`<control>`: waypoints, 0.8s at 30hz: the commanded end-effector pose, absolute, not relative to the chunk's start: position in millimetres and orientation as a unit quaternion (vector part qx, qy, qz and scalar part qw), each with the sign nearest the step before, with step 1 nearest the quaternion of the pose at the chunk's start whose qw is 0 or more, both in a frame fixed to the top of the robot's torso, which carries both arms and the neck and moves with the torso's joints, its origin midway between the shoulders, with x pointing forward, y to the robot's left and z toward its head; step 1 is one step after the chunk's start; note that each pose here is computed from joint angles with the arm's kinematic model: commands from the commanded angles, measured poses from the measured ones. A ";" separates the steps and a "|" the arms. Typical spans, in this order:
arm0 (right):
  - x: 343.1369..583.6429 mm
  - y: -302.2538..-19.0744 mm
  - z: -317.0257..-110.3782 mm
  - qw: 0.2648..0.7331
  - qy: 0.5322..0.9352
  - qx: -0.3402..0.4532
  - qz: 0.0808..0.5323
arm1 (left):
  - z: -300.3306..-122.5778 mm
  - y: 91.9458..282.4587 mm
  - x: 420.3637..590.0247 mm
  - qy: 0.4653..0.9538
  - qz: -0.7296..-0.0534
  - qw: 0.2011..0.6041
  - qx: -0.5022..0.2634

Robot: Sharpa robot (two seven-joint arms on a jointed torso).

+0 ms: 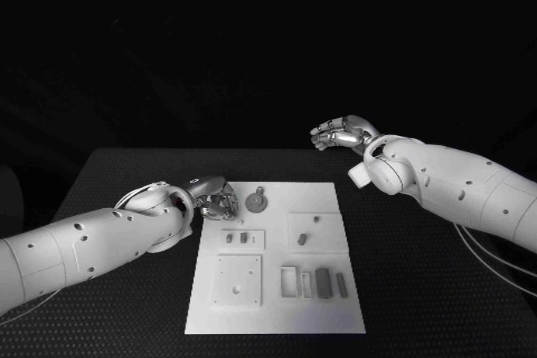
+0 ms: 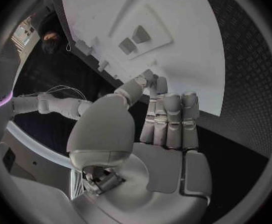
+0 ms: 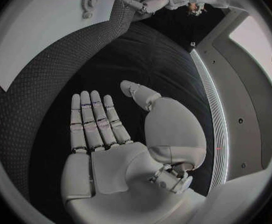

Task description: Assemble the parts on the task board

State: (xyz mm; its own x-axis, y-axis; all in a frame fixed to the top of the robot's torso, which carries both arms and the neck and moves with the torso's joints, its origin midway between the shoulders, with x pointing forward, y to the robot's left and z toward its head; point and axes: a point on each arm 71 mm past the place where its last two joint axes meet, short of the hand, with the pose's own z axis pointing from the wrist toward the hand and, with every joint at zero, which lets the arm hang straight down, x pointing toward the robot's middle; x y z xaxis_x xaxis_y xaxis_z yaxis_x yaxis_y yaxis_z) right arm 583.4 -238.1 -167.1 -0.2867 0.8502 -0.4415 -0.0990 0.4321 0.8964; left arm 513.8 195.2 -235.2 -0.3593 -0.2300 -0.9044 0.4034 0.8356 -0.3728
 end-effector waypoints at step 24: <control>583.1 -236.9 -166.6 0.525 0.662 0.279 0.456 | -250.7 182.8 506.0 0.788 -0.287 0.540 0.070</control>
State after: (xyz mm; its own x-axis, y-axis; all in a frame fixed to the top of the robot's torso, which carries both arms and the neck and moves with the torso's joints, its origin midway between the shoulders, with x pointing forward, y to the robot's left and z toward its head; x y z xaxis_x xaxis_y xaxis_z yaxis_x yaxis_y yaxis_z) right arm 583.5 -238.1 -167.1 -0.2866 0.8502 -0.4415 -0.0992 0.4320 0.8964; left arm 507.4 184.9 -248.2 -0.3946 -0.2079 -0.8950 0.4152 0.8286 -0.3755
